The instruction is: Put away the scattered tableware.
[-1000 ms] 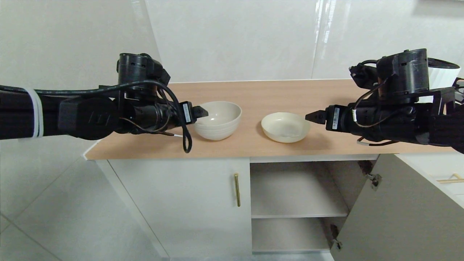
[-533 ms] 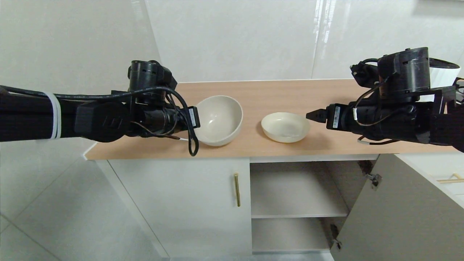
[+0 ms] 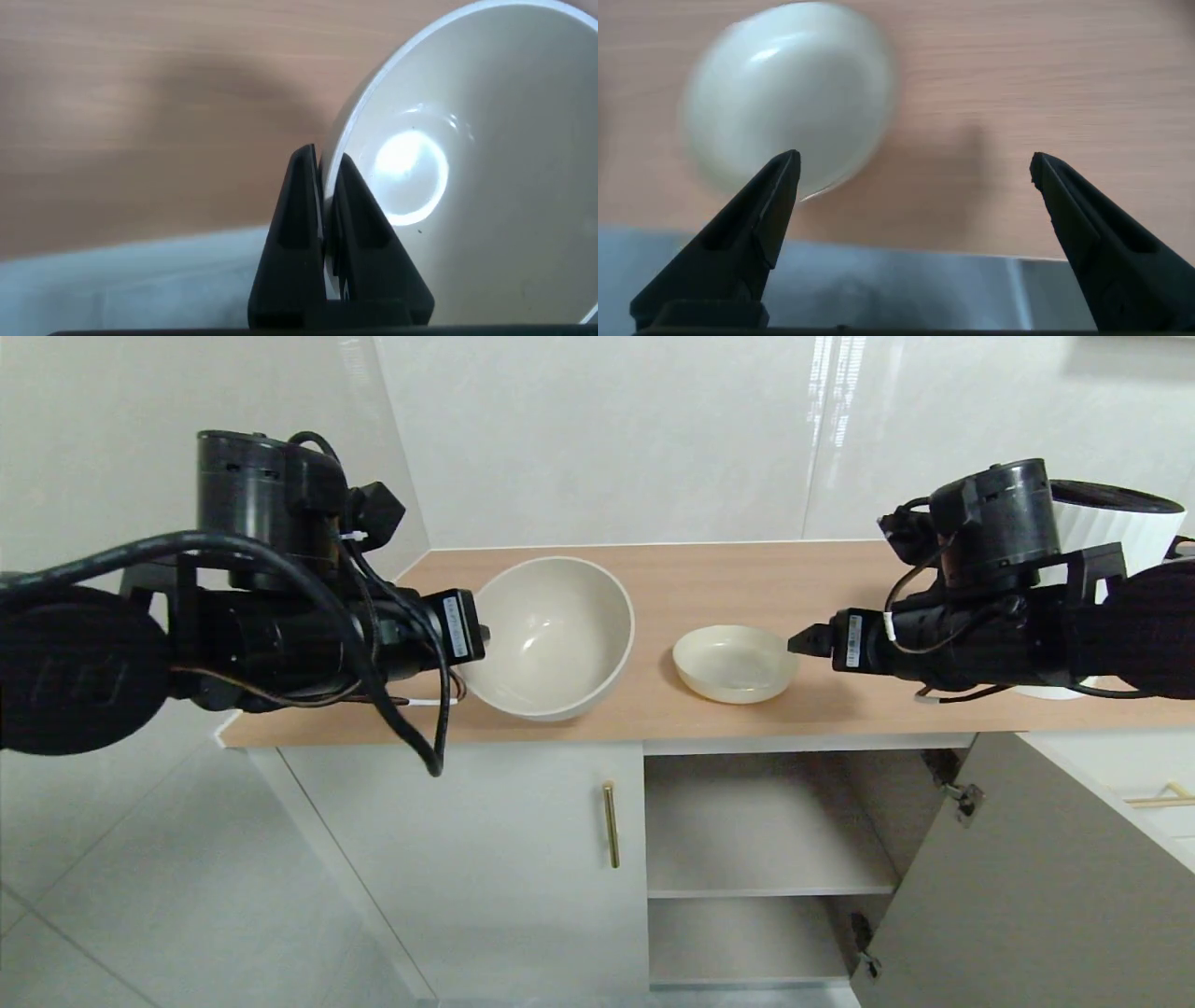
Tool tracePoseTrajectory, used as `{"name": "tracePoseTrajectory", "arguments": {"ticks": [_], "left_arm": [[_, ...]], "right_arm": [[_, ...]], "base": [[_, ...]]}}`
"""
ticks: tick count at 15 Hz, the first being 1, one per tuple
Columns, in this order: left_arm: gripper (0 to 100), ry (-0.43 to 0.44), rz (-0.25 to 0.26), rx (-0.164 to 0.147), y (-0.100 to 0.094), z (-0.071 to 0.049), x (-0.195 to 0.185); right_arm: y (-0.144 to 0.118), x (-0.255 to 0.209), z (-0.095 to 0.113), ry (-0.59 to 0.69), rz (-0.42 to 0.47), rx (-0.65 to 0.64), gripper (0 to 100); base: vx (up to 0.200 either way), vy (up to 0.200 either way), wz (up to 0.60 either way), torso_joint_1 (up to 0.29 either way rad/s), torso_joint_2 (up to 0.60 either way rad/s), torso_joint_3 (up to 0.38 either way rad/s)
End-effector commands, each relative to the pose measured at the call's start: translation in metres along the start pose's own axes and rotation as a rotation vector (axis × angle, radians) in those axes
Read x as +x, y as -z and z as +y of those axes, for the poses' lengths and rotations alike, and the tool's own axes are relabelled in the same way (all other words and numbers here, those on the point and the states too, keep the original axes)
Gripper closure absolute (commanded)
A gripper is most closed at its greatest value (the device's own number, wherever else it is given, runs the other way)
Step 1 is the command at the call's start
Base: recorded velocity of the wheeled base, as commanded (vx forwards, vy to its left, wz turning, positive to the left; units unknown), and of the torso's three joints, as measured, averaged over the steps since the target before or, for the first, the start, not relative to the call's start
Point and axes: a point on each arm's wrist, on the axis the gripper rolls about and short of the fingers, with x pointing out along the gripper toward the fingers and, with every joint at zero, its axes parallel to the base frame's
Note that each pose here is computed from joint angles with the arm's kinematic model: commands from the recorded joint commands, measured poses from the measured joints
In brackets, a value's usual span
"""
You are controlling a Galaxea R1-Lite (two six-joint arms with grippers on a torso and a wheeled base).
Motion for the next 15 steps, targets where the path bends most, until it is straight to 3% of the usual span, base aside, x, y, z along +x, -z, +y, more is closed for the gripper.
{"name": "tracePoseTrajectory", "arguments": {"ticks": [1,11,12,15], "left_arm": [[100,0.035,-0.036,0.002,-0.003,-0.004,-0.026],[100,0.041,-0.047,-0.001,-0.005,-0.004,-0.029],[100,0.041,-0.047,-0.001,-0.005,-0.004,-0.029],[100,0.041,-0.047,-0.001,-0.005,-0.004,-0.029]], "right_arm": [[0.005,0.03,0.011,0.091,0.044,-0.004,0],[0.015,0.06,0.019,0.123,0.032,0.024,0],[0.015,0.061,0.019,0.123,0.033,0.023,100],[0.021,0.068,0.021,0.125,0.051,0.016,100]], "base": [[0.0,0.0,0.0,0.0,0.0,0.0],[0.0,0.0,0.0,0.0,0.0,0.0],[0.0,0.0,0.0,0.0,0.0,0.0],[0.0,0.0,0.0,0.0,0.0,0.0]]}}
